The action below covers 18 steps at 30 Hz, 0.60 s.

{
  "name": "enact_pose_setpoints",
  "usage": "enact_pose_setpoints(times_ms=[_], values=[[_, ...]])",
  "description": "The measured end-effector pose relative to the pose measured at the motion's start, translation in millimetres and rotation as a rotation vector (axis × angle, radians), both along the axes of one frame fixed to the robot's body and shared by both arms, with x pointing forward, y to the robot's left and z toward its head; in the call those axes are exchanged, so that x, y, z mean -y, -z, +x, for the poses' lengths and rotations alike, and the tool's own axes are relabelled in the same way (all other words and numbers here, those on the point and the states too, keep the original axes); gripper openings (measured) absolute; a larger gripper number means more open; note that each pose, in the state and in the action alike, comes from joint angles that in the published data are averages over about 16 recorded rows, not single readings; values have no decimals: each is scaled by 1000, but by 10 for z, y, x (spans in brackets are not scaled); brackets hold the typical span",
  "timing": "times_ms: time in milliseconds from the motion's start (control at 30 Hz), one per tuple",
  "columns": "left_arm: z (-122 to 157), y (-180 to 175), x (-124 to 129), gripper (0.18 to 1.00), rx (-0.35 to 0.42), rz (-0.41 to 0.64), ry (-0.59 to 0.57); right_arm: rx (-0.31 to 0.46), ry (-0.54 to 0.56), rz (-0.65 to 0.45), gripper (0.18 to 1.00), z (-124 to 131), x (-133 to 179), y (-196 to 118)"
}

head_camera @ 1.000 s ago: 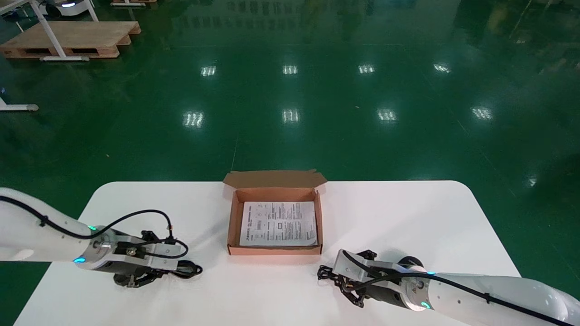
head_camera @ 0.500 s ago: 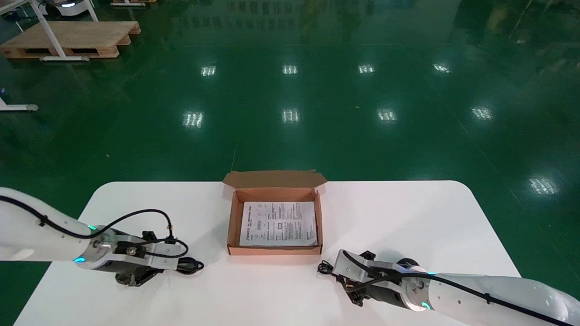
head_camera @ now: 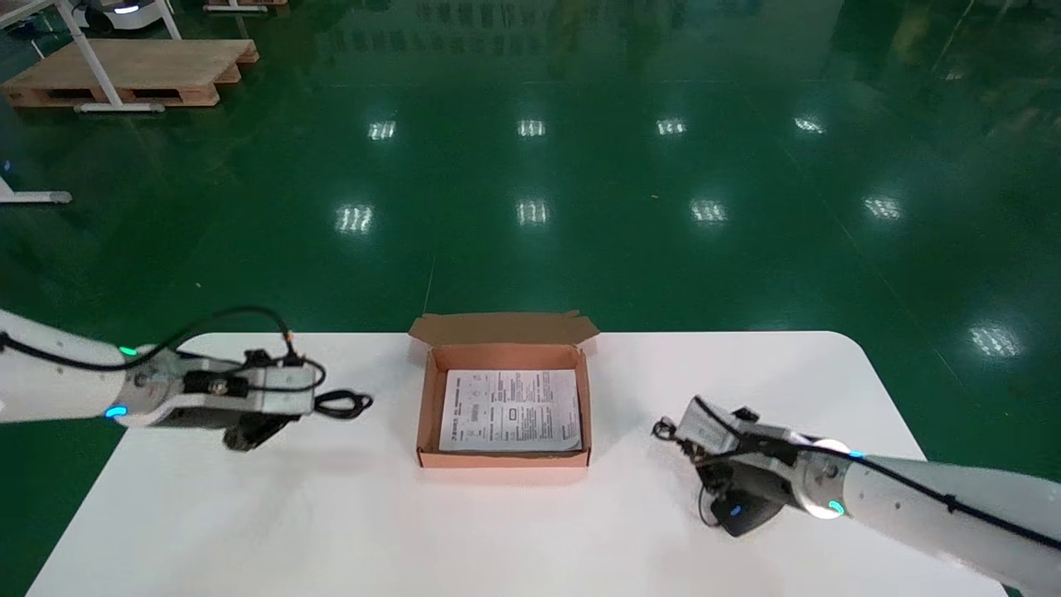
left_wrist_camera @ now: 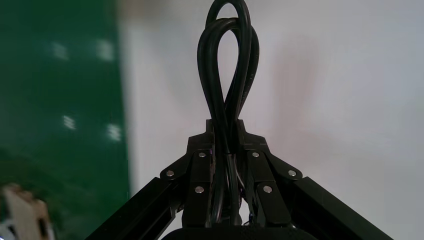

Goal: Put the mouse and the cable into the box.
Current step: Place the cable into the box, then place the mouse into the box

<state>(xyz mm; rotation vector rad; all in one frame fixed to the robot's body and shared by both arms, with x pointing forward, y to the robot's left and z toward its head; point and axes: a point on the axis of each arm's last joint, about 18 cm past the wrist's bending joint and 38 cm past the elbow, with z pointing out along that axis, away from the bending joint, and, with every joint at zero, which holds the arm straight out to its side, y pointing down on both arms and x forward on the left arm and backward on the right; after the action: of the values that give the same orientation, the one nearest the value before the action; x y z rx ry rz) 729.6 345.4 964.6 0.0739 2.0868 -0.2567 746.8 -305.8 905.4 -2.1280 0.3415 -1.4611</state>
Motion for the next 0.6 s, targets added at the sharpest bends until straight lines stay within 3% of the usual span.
enact_pose_setpoints(times_ms=[367,600], values=[[51,-312,827,255,113,-182,237,247,68,272,228,-53,364,-1270],[74,-261,1320,255,127,-262,352,329,39,390,228,-183,440,-1705]])
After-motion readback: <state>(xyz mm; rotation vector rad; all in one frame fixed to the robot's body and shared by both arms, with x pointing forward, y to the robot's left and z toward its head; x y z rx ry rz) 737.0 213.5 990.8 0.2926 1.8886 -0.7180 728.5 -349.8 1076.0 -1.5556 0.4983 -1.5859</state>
